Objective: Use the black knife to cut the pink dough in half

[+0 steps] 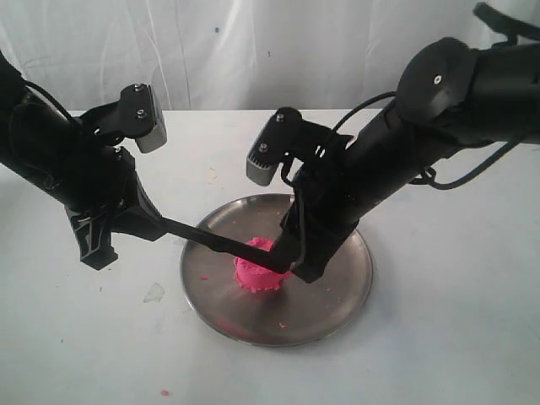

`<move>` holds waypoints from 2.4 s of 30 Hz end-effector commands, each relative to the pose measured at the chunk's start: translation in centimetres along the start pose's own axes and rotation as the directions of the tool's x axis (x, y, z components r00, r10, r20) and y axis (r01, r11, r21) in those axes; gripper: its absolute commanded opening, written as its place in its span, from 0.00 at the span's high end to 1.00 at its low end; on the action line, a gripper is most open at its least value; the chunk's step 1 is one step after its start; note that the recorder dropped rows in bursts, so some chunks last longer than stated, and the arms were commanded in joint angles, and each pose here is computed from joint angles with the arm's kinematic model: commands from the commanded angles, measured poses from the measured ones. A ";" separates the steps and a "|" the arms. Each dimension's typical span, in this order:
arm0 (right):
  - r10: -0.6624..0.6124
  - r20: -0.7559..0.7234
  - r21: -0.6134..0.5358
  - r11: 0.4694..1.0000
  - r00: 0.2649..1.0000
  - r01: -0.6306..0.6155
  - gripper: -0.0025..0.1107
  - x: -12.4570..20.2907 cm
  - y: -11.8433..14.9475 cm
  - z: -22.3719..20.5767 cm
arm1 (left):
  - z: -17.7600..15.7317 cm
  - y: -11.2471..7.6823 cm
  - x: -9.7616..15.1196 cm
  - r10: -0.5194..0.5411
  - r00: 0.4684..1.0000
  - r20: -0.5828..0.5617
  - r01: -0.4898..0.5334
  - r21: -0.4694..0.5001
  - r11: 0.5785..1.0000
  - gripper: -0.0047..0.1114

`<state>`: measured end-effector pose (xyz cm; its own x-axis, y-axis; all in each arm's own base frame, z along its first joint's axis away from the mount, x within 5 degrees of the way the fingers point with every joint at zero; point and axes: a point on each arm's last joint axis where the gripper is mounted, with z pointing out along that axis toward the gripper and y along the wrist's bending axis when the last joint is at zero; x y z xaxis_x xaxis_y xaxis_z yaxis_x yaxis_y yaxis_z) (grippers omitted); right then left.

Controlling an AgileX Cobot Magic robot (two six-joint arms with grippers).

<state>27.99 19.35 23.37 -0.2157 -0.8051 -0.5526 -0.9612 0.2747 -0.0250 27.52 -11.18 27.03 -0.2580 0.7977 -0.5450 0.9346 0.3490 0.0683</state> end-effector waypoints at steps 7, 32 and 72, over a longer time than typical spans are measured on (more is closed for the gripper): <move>0.016 0.107 -0.107 0.994 0.994 -0.005 0.60 1.3 -1.9 1.9 | -0.3 -0.3 -0.3 -0.004 1.000 0.019 0.004 0.009 1.000 0.96; -0.096 0.197 -0.178 0.975 0.976 0.132 0.60 2.0 -2.1 5.2 | -0.3 -0.2 -0.3 -0.004 1.000 0.020 0.004 0.007 1.000 0.96; -0.179 0.210 -0.086 0.976 0.961 0.200 0.67 2.4 -3.4 7.2 | -0.3 0.0 -0.4 -0.002 1.000 0.026 0.002 -0.014 1.000 0.96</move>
<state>31.63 20.26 16.32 0.0004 -0.7157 -0.6984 -0.9966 0.0573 -0.0593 27.69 -11.17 27.07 -0.2565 0.7949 -0.5499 0.9302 0.3575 0.0828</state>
